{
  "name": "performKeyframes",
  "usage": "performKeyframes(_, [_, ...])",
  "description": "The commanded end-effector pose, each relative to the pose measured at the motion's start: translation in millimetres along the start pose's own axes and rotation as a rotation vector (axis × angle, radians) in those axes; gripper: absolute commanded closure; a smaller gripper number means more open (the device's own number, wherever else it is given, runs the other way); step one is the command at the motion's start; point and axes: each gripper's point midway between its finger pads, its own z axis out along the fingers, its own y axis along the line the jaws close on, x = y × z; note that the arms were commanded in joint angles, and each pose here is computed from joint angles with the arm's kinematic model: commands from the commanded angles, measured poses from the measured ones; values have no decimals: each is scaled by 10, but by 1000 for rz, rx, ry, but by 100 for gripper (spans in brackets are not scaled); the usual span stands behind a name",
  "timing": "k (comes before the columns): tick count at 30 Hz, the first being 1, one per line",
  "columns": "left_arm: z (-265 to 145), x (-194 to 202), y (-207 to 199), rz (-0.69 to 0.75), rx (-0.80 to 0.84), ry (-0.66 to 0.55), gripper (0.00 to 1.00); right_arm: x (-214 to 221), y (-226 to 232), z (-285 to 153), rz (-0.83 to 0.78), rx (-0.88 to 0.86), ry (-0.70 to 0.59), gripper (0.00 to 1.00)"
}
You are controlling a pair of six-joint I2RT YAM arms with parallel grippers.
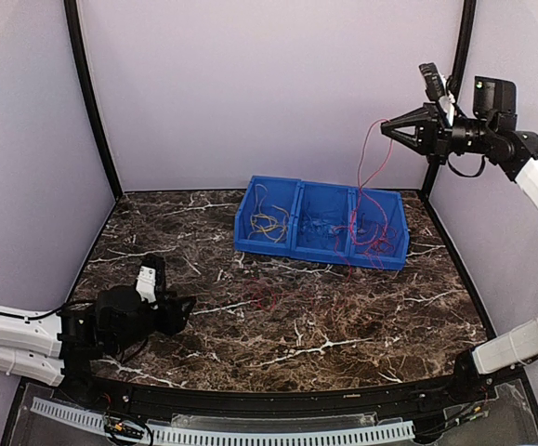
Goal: Untangle the cables
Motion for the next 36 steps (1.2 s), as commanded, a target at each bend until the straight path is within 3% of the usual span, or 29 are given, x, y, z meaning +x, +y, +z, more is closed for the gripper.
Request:
performKeyframes(1, [-95, -515, -727, 182, 313, -139, 41, -55, 192, -27, -53, -25, -5, 100])
performKeyframes(8, [128, -942, -1468, 332, 492, -289, 39, -57, 252, 40, -50, -64, -7, 100])
performKeyframes(14, [839, -821, -2048, 498, 564, -247, 38, -125, 333, 19, -65, -87, -20, 100])
performKeyframes(20, [1055, -925, -2625, 571, 758, -269, 37, -62, 363, 21, -53, -92, -14, 100])
performKeyframes(23, [1050, -840, -2793, 589, 858, -245, 37, -52, 371, 17, -53, -91, -14, 100])
performKeyframes(36, [1015, -667, -3034, 573, 1025, -152, 38, -46, 363, 20, -53, -88, -11, 100])
